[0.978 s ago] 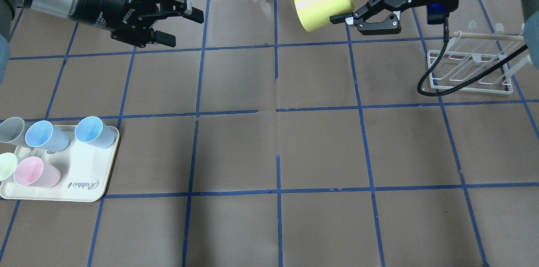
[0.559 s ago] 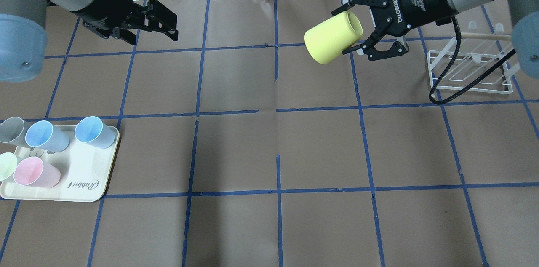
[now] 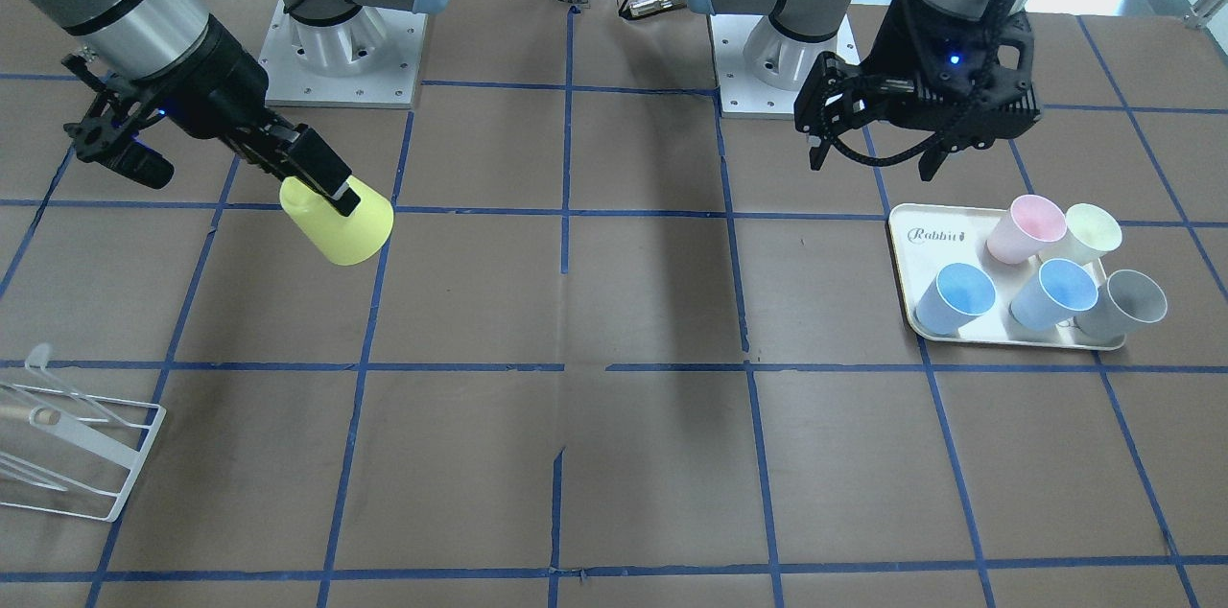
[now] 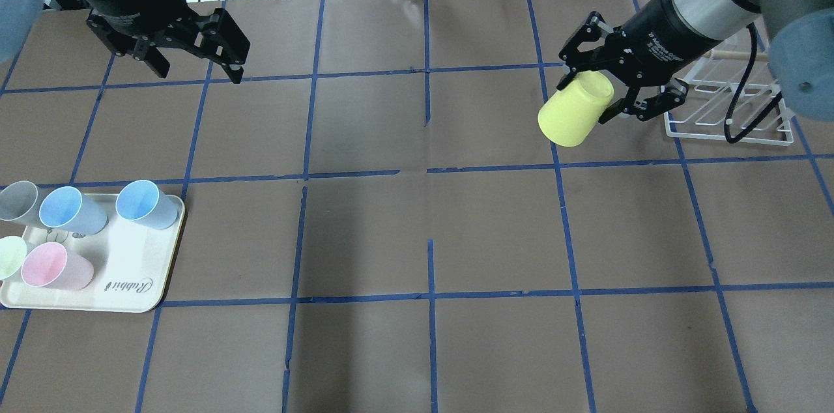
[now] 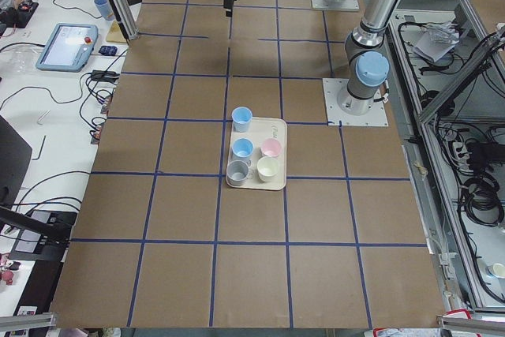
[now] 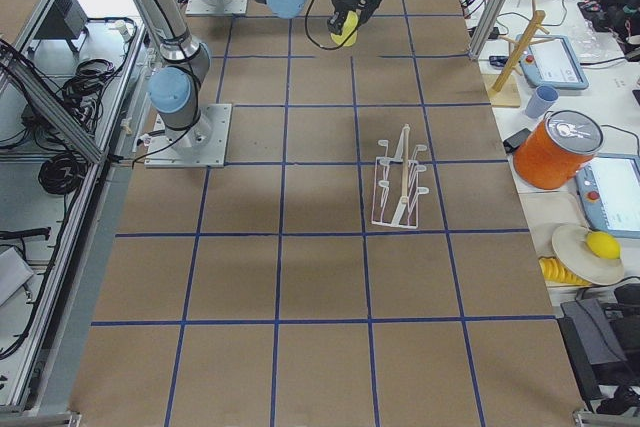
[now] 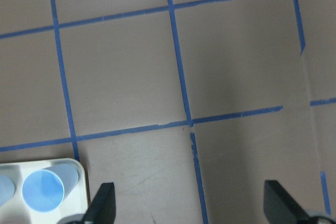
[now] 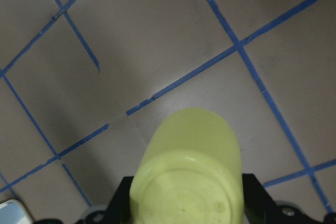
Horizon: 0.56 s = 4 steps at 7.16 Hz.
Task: Transfer IKEA cup to right arm and place on rack
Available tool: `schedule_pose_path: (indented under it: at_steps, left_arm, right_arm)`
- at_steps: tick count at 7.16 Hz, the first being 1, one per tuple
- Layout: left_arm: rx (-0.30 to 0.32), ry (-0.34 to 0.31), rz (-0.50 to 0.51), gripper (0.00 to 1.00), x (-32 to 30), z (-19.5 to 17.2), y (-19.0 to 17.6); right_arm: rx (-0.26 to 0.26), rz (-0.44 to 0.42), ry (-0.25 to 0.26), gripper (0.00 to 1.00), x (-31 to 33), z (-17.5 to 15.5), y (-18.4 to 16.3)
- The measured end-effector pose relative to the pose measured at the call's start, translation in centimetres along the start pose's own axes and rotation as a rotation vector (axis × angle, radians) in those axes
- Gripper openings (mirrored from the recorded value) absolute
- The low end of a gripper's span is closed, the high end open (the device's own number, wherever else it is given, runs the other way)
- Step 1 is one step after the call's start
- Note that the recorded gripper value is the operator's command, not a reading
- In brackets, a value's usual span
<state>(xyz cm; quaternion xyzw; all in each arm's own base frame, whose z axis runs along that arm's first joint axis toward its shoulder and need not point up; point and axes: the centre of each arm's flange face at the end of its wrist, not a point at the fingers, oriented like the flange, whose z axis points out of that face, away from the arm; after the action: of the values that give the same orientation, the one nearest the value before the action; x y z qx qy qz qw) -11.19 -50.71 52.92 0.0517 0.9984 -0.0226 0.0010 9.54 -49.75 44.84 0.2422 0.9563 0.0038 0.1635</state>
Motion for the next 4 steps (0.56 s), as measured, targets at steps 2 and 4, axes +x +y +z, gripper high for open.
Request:
schedule_pose_path:
  at_steps: [2,4]
  left_arm:
    - [0.011,0.052,-0.038,1.00,-1.2,0.1,0.7]
    - [0.026,0.068,-0.113,1.00,-1.2,1.5,0.2]
  right_arm:
    - [0.080,-0.173,0.078,0.00,-1.1,-2.7,-3.9]
    - [0.139,-0.260,0.113,0.01,-1.4,-5.3,-8.5]
